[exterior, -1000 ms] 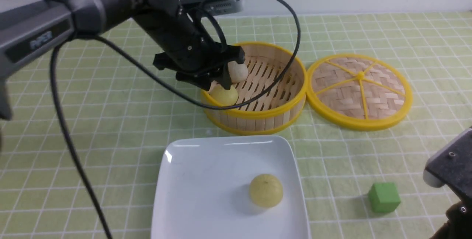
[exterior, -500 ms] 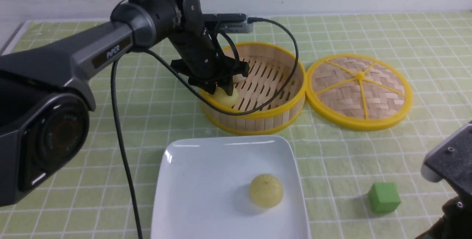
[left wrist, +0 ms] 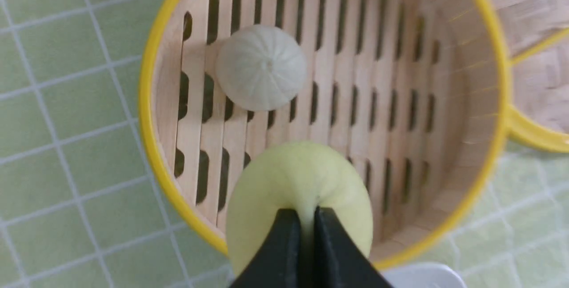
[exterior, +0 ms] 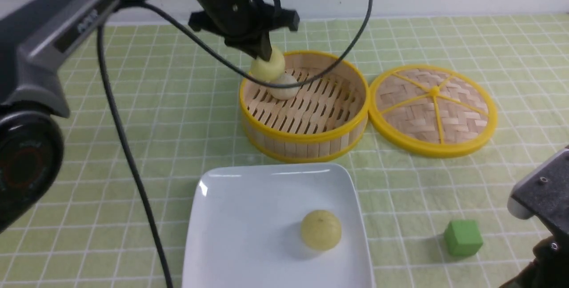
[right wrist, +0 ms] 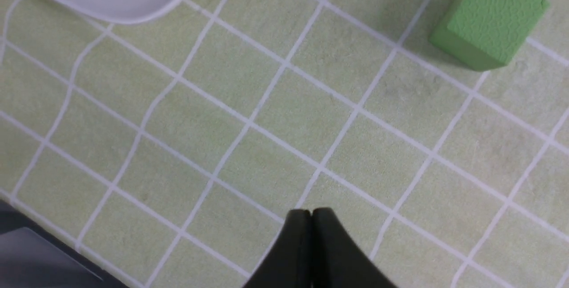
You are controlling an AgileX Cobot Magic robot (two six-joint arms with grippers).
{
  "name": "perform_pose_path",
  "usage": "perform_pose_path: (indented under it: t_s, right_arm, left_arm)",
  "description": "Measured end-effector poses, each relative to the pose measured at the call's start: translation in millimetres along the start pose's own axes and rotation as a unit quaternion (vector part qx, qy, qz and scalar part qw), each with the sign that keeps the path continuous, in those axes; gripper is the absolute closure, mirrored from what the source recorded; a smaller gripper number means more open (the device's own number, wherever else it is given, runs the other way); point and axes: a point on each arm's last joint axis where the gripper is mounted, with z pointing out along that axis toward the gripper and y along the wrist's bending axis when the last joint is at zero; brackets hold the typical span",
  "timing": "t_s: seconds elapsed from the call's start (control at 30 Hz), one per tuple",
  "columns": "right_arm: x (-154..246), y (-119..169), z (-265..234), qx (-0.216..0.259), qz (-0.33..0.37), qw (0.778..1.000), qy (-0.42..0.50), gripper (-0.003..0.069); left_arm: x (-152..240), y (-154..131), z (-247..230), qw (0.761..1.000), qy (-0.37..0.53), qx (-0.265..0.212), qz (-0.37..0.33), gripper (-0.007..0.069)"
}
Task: Put the steamed buns into the plate on the green tablecloth.
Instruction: 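Carry the bun from the bamboo steamer to the plate with the left gripper, then reach into the bamboo steamer and grasp a bun with the left gripper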
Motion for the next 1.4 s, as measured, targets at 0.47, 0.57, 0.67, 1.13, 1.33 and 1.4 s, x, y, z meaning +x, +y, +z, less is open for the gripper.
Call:
perform_pose_path:
  t_s: [0.47,0.57,0.67,1.13,1.33,1.4]
  right_arm:
    - [-2.0,0.2,-0.1,-0.001,0.0,1.0,-0.011,0.0634]
    - [-2.3,0.3,-0.1,-0.002,0.0,1.0,-0.013,0.0631]
    - [-3.5,0.3,-0.1,-0.002,0.0,1.0,-0.019,0.0628]
    - [-6.5,0.7,-0.3,-0.004,0.001,0.999,-0.036,0.0613]
    - [-6.7,0.7,-0.3,-0.004,0.001,0.999,-0.037,0.0606]
    - [-6.7,0.7,-0.3,-0.004,0.001,0.999,-0.037,0.0603]
  left_arm:
    - [101.9,-34.1,-20.1,0.989,0.149,0.001,-0.013,0.0597]
    - [131.7,-35.6,13.3,0.977,0.211,-0.028,-0.031,0.0582]
    - [146.4,-34.5,43.3,0.974,0.218,-0.06,-0.028,0.0538]
    - [126.1,-36.2,72.7,0.98,0.171,-0.082,-0.061,0.0292]
    - [57.0,-52.7,41.0,0.994,0.064,-0.055,-0.074,0.0506]
    - [43.7,-53.8,39.4,0.995,0.05,-0.05,-0.073,0.0563]
